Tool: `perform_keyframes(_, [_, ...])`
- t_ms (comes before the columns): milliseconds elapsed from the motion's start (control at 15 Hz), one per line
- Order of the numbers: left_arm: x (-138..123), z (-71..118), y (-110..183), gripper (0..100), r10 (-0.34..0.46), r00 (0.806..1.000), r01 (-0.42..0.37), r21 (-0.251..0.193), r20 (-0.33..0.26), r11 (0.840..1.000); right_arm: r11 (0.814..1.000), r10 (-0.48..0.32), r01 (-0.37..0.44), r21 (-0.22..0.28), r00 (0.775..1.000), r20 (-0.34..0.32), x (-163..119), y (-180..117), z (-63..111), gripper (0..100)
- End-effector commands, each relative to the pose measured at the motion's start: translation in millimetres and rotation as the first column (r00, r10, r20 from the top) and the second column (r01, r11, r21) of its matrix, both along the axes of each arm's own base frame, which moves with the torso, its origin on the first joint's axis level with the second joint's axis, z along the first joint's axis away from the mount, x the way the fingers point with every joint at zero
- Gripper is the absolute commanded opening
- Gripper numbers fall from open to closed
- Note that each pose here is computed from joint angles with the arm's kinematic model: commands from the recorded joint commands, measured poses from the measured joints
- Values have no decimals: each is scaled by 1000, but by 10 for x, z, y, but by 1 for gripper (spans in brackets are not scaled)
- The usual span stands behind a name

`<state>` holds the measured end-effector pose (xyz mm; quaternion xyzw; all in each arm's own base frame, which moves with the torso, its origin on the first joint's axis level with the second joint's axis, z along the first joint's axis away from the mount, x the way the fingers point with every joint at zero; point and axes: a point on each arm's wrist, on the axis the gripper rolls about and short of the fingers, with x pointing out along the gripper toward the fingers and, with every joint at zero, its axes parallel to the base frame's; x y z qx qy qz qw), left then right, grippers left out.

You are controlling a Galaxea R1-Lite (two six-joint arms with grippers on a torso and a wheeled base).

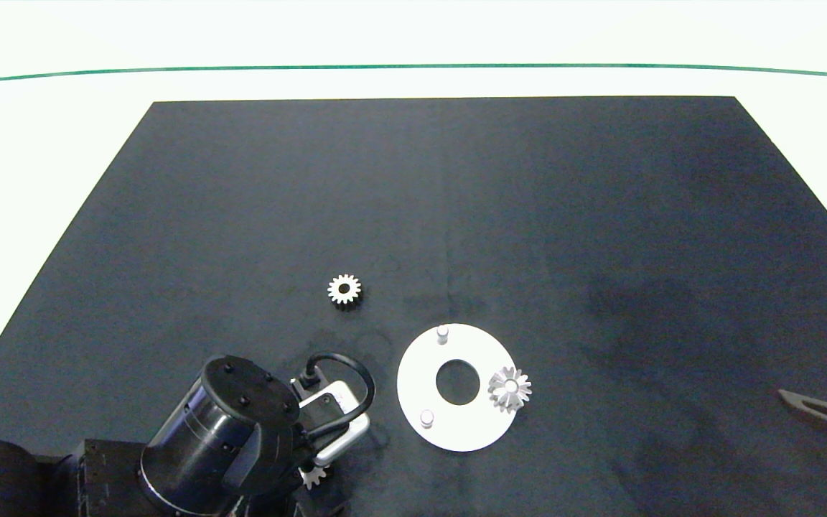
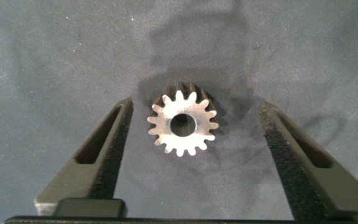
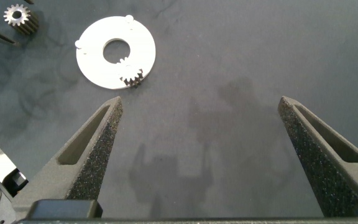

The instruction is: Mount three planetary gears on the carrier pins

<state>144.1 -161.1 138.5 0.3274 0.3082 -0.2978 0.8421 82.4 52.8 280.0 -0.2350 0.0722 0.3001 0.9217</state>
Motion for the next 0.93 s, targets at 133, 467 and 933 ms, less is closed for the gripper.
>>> perform_keyframes(133, [20, -10, -23, 72, 0, 1000, 0, -3, 6, 1000, 1000, 4, -4, -4, 1000, -3, 7, 6, -5, 100])
perform_keyframes(467, [40, -50, -57, 62, -3, 1000, 3, 2, 2, 1000, 1000, 7, -7, -3, 1000, -3, 7, 6, -5, 100])
perform_keyframes(933, [24, -67, -37, 47, -2, 1000, 2, 9, 0, 1000, 1000, 7, -7, -3, 1000, -3, 7, 6, -5, 100])
